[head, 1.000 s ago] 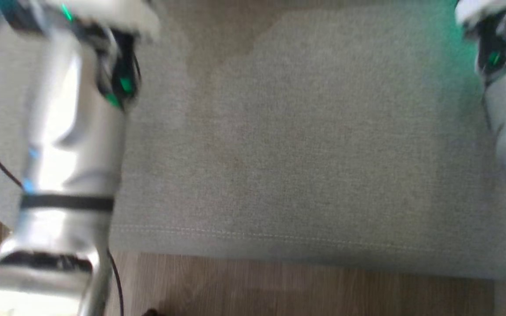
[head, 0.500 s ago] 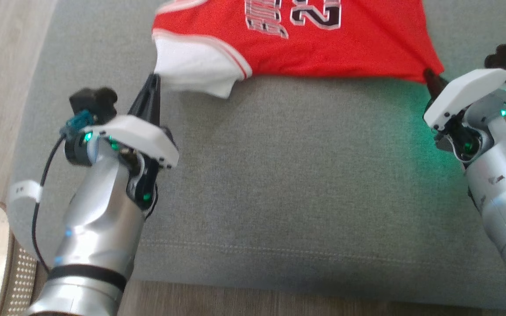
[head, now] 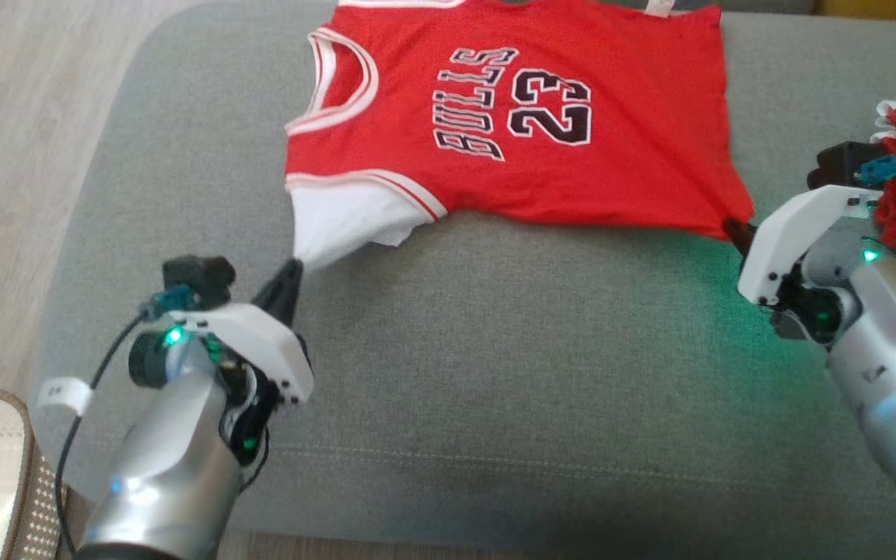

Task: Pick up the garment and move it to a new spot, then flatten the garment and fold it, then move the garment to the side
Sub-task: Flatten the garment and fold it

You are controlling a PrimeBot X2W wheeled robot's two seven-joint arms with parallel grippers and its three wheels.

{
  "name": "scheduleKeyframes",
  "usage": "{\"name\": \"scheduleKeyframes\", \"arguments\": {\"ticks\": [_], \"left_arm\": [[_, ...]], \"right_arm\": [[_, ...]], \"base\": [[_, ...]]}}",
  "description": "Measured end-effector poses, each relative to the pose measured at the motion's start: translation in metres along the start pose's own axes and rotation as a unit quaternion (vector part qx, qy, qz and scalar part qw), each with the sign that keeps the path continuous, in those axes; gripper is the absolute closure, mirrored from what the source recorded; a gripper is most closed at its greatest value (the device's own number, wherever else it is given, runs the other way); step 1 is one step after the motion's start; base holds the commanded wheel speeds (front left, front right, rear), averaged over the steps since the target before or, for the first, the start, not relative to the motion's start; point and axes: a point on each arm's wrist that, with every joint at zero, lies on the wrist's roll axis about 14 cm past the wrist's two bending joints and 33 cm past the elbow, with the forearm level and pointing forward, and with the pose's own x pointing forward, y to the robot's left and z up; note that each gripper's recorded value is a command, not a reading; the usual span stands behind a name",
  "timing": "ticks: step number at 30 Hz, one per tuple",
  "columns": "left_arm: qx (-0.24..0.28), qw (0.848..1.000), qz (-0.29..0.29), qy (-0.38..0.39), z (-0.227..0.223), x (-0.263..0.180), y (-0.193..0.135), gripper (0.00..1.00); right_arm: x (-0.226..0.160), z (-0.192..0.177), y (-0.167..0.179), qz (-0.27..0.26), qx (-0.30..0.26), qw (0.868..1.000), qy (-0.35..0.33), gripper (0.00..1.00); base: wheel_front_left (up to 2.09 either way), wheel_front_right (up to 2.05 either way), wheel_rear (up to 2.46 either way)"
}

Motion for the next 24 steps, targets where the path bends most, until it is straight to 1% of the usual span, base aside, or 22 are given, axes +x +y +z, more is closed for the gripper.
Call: {"name": "scheduleKeyframes", "arguments": {"ticks": [8,14,15,24], "left_arm": [[-0.010,0.999,-0.014,0.032,-0.015,-0.026,0.007,1.00],[-0.027,0.998,-0.026,0.047,-0.014,-0.038,0.006,1.00],[-0.034,0.997,-0.036,0.058,-0.016,-0.043,0.003,1.00],[-0.073,0.989,-0.068,0.106,-0.025,-0.067,-0.003,1.00]], "right_arm": [[-0.014,-0.012,-0.014,-0.011,-0.043,0.999,0.030,1.00],[-0.023,-0.021,-0.009,-0.001,-0.068,0.996,0.059,1.00],[-0.026,-0.030,-0.009,0.002,-0.077,0.994,0.075,1.00],[-0.042,-0.054,-0.015,0.007,-0.088,0.987,0.133,1.00]], "base": [[0.00,0.00,0.00],[0.00,0.00,0.00],[0.00,0.00,0.00],[0.00,0.00,0.00]]}}
